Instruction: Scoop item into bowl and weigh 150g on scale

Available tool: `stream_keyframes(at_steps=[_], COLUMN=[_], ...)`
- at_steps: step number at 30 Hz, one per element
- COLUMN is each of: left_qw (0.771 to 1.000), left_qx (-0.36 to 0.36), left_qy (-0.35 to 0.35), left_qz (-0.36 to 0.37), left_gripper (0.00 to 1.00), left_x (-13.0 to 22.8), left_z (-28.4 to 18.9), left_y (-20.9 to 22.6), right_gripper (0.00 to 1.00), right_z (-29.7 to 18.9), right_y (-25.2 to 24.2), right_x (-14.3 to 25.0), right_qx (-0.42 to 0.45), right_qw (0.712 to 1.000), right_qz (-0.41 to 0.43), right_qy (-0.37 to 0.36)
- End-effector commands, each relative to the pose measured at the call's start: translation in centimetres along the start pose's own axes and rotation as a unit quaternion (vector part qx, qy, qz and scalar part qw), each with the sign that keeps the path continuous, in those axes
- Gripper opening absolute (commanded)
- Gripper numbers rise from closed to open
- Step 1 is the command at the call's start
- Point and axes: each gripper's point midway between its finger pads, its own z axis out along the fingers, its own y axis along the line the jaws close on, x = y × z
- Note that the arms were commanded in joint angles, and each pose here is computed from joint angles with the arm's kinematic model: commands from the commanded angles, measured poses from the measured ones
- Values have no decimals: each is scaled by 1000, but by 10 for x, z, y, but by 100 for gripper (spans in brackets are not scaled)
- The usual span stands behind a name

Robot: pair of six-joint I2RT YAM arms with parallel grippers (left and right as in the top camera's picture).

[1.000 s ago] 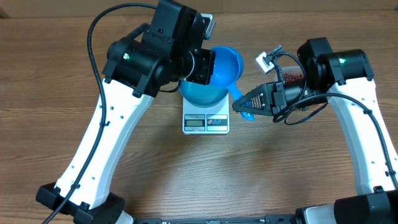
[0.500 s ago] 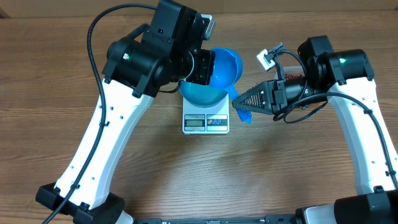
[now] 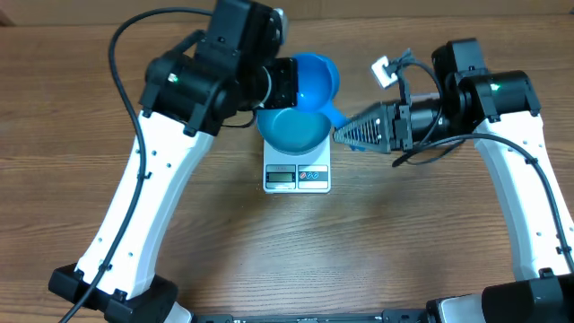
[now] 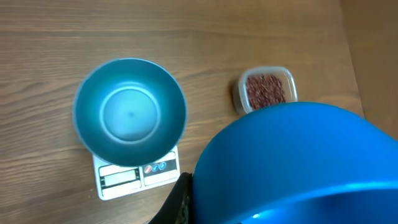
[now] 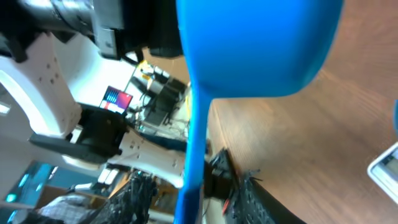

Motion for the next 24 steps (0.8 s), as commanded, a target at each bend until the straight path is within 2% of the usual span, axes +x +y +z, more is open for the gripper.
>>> stream_keyframes(at_steps=[1,8,13,18,24], left_qw=[999,988,969,951,938], left_qx=[-5,-13,-17,-10,-10], left_qy=[-19,-48,-68,-74,-71], left_qz=[-50,-149,-238,-299,-339], left_gripper=[4,4,4,4,4], left_x=[-15,-35,-44,-46,-44], left_z=[-7,-14,-17,-17,-17], left_y=[13,38,46,46,47], right_gripper=[47,51,54,56,56], right_z=[-5,-8,-10,-12,-13], right_y=[12,-8,-12,-8,-4], right_x=[-18,-48,-67,-79,-90], right_qx=[-1,52,66,62,58], right_qw=[1000,996,993,993,993], right_qz=[23,48,51,39,22], right_qy=[-20,-51,-78,-91,-103])
